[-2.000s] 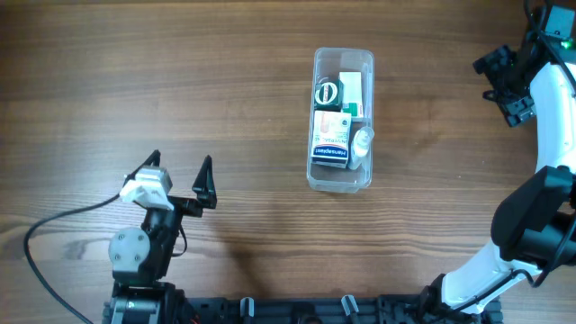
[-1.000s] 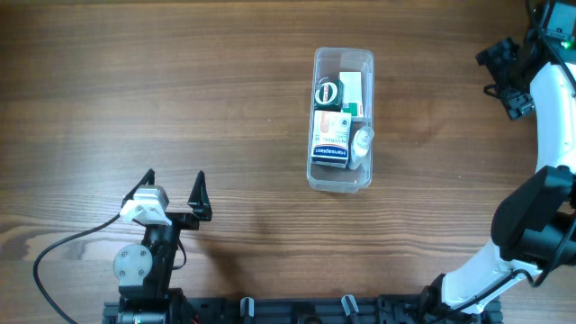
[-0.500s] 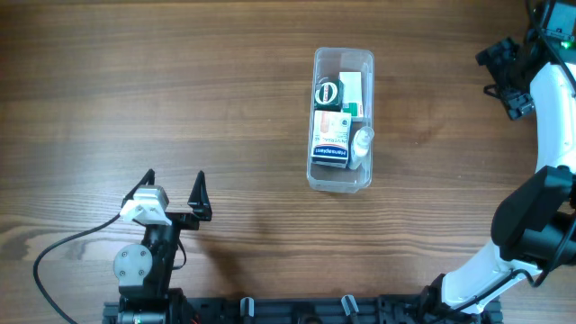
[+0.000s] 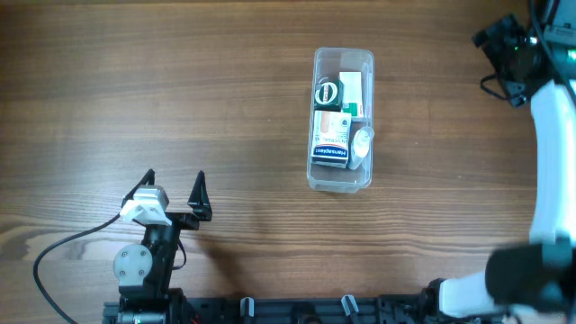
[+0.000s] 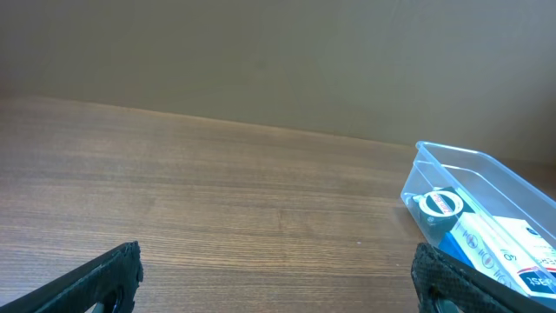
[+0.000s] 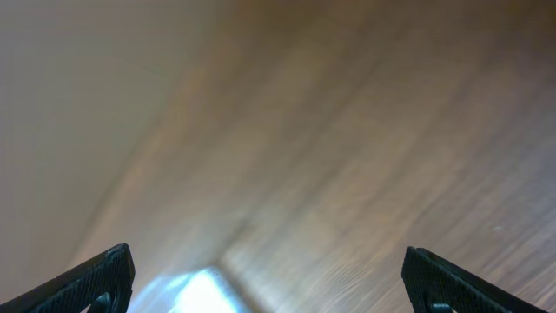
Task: Pack container
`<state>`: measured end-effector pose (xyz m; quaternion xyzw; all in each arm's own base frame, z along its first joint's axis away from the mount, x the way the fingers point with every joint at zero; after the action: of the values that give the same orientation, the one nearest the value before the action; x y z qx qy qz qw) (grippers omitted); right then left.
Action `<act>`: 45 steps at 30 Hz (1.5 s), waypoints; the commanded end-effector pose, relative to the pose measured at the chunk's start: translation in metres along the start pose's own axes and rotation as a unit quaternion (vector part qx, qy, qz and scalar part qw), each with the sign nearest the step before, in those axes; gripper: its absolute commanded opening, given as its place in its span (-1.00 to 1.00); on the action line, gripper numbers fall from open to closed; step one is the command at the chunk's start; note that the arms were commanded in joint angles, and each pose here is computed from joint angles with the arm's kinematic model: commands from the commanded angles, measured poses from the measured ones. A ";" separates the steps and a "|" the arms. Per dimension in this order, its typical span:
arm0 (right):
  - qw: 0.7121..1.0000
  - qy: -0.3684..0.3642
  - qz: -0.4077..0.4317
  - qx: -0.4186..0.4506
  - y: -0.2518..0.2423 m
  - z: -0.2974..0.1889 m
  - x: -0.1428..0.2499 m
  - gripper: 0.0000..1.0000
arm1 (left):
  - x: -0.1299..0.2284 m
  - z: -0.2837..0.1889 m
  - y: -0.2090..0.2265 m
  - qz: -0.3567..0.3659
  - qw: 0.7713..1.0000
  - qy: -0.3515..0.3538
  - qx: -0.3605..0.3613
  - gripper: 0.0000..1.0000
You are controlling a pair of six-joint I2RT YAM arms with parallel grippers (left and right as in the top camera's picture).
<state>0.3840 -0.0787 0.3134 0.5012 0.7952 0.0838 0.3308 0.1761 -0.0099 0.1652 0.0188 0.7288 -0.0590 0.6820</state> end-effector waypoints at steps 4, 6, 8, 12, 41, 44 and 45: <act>0.990 -0.106 -0.016 -0.089 0.008 -0.125 0.010 1.00 | 0.001 0.000 0.001 0.008 1.000 -0.001 -0.003 0.99; 0.990 -0.107 -0.014 -0.094 -0.008 -0.143 0.017 0.99 | 0.001 0.000 0.001 0.008 1.000 -0.001 -0.003 1.00; 0.987 -0.122 -0.010 -0.104 -0.025 -0.151 0.025 1.00 | 0.001 0.000 0.001 0.008 1.000 -0.001 -0.003 1.00; 0.974 -0.173 0.007 -0.144 -0.068 -0.148 0.047 1.00 | 0.001 0.000 0.001 0.008 1.000 -0.001 -0.003 0.99; 0.848 -0.287 -0.209 -0.393 -0.174 -0.050 0.175 1.00 | 0.001 0.000 0.001 0.008 1.000 -0.001 -0.003 0.99; 0.832 -0.289 -0.271 -0.388 -0.173 -0.048 0.181 1.00 | 0.001 0.000 0.001 0.008 1.000 -0.001 -0.003 0.99; 0.824 -0.287 -0.302 -0.383 -0.173 -0.046 0.184 0.99 | 0.001 0.000 0.001 0.008 1.000 -0.001 -0.003 0.99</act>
<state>0.1772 -0.0051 0.1875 0.1544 0.6647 0.1590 0.7135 0.1761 -0.0098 0.1652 0.0187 0.7286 -0.0588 0.6821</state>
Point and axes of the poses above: each gripper's point midway between its finger pads, its own z axis out along the fingers, its own y axis along the line the jaws close on, x = y × z, the point moved 7 cm from there along -z, back along the fingers, and after that the axes turned 8 degrees about z, right-handed, at the moved point
